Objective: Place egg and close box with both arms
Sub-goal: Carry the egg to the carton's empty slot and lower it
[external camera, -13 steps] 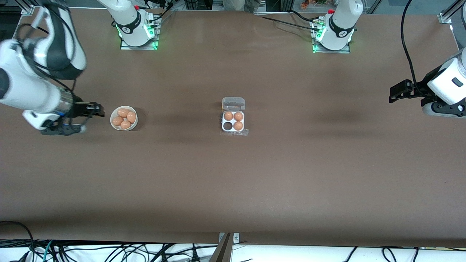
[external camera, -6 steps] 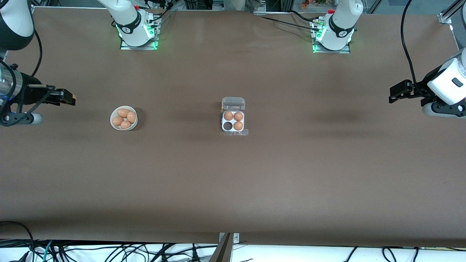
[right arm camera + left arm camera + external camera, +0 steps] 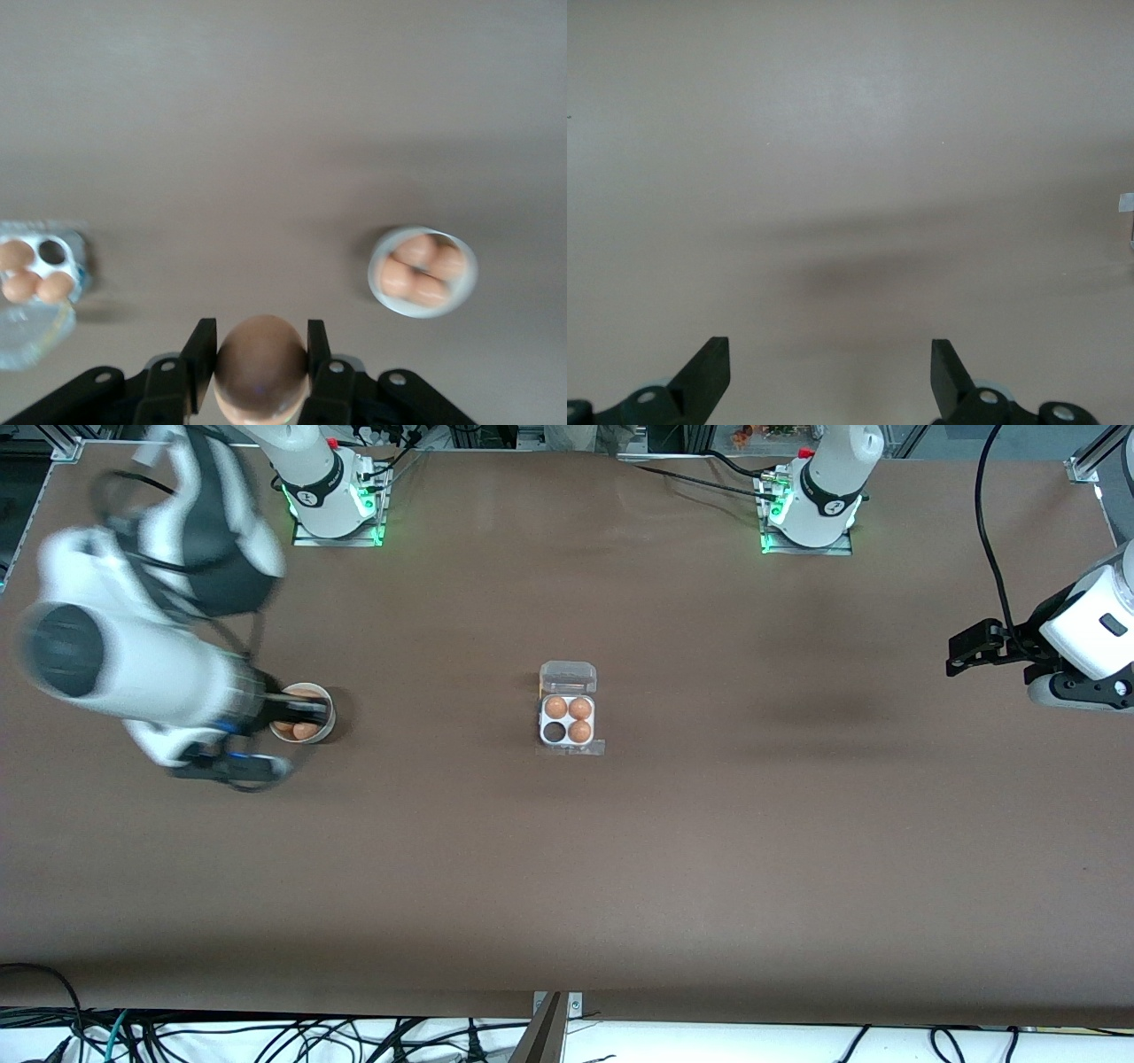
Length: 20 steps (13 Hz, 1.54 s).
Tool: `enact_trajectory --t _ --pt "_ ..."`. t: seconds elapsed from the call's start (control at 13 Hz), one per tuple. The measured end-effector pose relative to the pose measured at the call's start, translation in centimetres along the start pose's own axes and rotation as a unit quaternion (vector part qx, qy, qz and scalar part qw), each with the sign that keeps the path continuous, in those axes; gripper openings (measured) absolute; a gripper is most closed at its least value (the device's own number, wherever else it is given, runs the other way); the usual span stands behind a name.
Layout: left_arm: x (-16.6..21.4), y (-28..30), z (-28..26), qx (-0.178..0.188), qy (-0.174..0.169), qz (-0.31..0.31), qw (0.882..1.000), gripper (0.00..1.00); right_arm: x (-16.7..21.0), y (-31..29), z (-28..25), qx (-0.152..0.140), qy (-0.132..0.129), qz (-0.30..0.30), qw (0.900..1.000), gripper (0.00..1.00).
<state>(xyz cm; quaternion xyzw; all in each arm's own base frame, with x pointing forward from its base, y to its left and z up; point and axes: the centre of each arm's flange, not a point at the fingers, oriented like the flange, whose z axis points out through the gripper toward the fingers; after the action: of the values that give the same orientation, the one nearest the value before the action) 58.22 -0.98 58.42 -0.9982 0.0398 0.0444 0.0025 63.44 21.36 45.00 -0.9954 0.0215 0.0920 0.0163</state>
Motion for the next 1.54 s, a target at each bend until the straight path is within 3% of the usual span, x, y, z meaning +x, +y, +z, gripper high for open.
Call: enact_trajectory --t 0.46,1.15,1.54 --pt "0.0 0.0 -0.5 0.0 0.005 0.0 1.0 1.0 -0.6 -13.9 9.7 0.009 0.042 -0.001 0.999 0.46" --pt "0.3 0.3 -0.2 0.001 0.003 0.003 1.0 1.0 -4.1 -23.6 17.9 0.025 0.067 0.024 0.997 0.46" --pt "0.4 0.6 0.0 0.001 0.001 0.005 1.0 1.0 -6.4 -26.8 21.4 0.008 0.076 0.029 0.997 0.46"
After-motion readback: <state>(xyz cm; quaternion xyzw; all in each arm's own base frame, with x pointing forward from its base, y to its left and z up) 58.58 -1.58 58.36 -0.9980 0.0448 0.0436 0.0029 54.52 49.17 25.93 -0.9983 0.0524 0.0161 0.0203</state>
